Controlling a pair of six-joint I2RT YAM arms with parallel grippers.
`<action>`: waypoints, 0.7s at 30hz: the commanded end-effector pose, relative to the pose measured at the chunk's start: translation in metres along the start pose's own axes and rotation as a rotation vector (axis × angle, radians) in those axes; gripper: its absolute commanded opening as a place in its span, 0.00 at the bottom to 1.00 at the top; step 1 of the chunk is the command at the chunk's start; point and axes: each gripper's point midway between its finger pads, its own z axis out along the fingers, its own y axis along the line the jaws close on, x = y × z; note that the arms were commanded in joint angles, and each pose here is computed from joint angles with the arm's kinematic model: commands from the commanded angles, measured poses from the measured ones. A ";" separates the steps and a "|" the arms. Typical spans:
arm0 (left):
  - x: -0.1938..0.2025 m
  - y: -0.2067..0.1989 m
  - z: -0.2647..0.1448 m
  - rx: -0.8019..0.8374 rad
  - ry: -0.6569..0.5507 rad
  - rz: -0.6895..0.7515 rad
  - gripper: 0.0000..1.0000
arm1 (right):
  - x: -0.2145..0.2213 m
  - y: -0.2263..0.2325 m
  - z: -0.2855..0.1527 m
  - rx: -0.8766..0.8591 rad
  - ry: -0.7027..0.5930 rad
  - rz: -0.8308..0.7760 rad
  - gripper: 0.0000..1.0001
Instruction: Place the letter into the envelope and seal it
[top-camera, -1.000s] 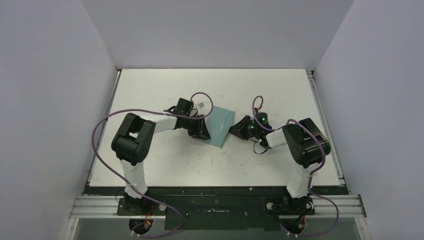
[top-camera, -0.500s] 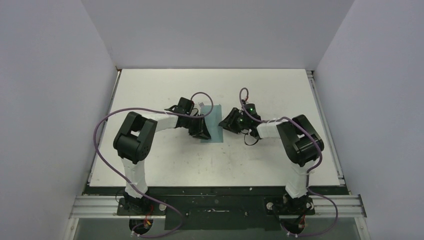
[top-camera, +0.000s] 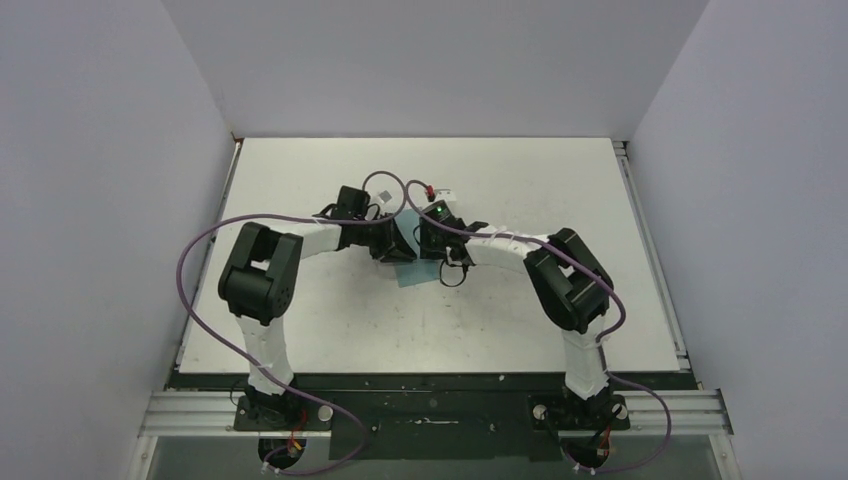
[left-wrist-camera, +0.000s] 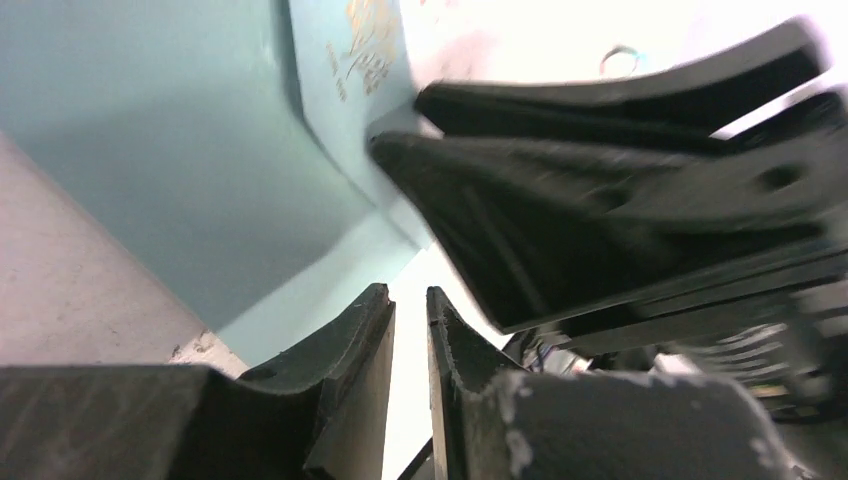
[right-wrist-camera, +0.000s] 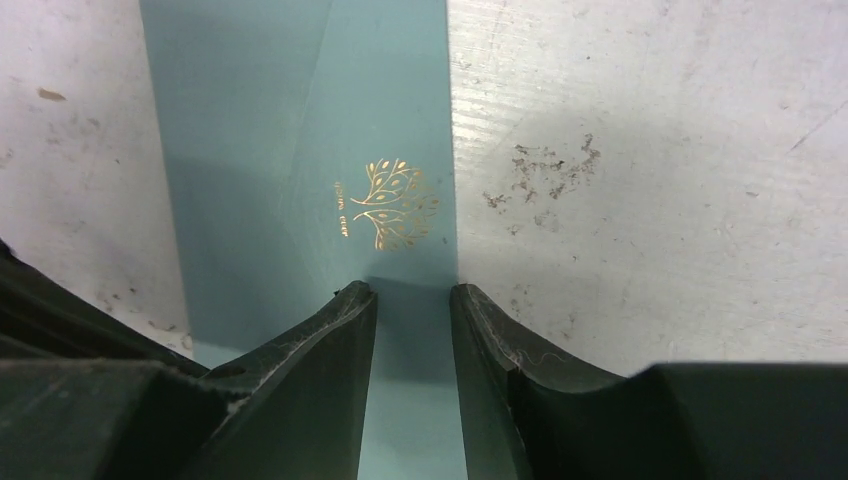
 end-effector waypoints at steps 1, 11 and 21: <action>-0.057 -0.056 -0.036 0.164 -0.177 0.059 0.17 | 0.047 -0.052 0.000 0.245 0.123 -0.236 0.37; -0.117 -0.056 -0.019 0.183 -0.257 0.093 0.17 | 0.066 -0.067 -0.005 0.183 0.141 -0.510 0.42; -0.125 -0.047 0.035 0.189 -0.178 0.111 0.16 | 0.075 -0.056 -0.012 0.010 0.185 -0.540 0.38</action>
